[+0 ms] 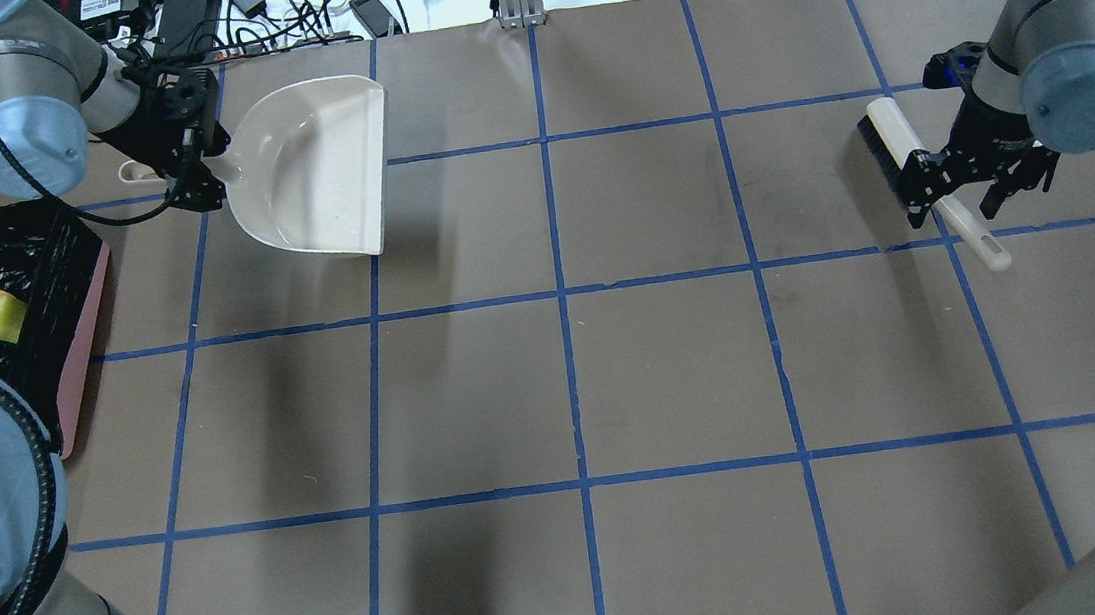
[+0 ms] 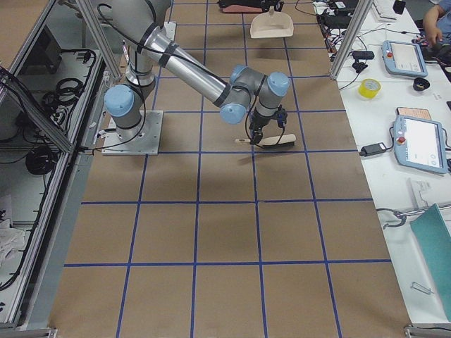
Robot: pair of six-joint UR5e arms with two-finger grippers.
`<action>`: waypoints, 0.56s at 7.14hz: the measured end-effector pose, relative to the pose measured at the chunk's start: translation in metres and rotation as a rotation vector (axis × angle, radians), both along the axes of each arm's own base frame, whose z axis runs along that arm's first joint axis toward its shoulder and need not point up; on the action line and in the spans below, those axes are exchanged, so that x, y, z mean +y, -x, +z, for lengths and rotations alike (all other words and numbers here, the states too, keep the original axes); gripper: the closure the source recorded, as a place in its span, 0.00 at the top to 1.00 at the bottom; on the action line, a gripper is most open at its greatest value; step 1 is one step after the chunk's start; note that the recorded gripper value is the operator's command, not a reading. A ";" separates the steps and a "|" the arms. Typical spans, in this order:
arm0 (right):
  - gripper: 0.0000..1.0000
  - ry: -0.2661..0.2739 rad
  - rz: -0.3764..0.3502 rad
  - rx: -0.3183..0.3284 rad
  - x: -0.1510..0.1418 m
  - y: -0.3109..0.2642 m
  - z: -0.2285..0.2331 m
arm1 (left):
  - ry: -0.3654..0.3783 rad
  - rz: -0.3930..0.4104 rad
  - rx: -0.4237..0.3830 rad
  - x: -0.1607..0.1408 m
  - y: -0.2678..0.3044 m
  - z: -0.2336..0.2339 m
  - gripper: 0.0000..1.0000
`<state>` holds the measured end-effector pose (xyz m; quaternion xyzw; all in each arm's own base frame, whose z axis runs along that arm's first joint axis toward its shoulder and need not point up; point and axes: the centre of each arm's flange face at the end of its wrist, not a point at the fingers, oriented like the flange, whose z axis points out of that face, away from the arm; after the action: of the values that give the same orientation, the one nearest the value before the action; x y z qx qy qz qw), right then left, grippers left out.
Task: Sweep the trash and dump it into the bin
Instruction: 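Lower the empty dustpan with the left gripper back onto the table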
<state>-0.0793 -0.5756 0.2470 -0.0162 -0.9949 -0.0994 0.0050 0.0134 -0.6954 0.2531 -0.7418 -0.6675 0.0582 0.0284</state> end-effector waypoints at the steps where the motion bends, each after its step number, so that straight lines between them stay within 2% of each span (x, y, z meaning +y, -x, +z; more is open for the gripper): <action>1: 1.00 -0.005 -0.004 -0.001 0.002 -0.001 0.014 | -0.011 -0.014 -0.030 -0.002 0.008 -0.011 0.00; 2: 1.00 0.002 -0.006 0.001 0.004 -0.002 0.037 | -0.017 -0.023 -0.046 -0.004 0.014 -0.019 0.00; 4: 1.00 0.055 -0.008 0.021 0.017 -0.010 0.098 | -0.032 -0.019 -0.060 -0.005 0.027 -0.031 0.00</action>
<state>-0.0697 -0.5581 0.3452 -0.0216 -0.9971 -0.0719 0.0146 -0.0137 -0.7000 0.2216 -0.7491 -0.6617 0.0252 0.0209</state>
